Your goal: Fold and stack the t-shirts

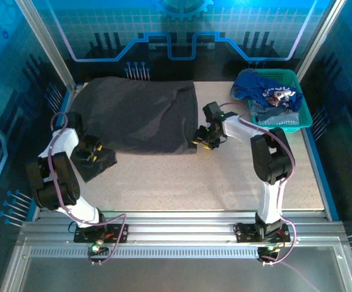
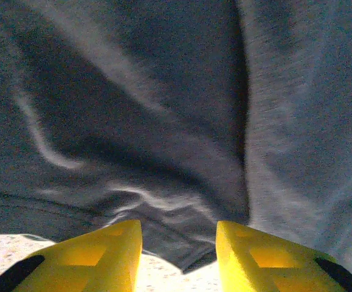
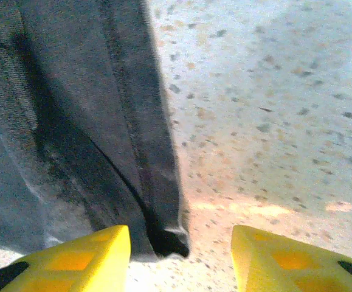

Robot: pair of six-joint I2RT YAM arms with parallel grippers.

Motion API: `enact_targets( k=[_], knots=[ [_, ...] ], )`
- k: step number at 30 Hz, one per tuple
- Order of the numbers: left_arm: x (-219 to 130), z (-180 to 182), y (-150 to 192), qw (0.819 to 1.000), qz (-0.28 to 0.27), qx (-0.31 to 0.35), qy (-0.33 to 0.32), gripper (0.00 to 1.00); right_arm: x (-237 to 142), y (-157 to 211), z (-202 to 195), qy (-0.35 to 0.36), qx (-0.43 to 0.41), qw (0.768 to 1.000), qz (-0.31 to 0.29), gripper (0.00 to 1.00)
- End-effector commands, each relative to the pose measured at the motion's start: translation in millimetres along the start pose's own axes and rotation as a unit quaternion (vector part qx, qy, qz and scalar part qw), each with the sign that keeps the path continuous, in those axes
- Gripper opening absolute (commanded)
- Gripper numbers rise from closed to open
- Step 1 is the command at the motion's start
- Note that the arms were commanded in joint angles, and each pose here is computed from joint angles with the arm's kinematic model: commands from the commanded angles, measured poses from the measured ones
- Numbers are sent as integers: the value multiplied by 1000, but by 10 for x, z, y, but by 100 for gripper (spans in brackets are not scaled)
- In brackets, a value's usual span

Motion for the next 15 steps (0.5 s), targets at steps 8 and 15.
enact_targets(
  k=[8,15],
  knots=[
    [51,68,-34,999,-11,27,-21,37,78,154,141,-50,53,997,37,39],
    [66,85,-27,999,-10,32,-20,36,187,90,157,-36,40,997,47,33]
  ],
)
Point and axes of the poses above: each hand's point on the last joint's axis, 136 mm out from that joint toward the fingers, its own x axis out along the fingers, its own z axis along the line the jaws close on, y = z × x, the point moved 9 cm from there along -x, back along the fingers, and after that the axes turned 11 degrees about -x, right-handed, at the moved point
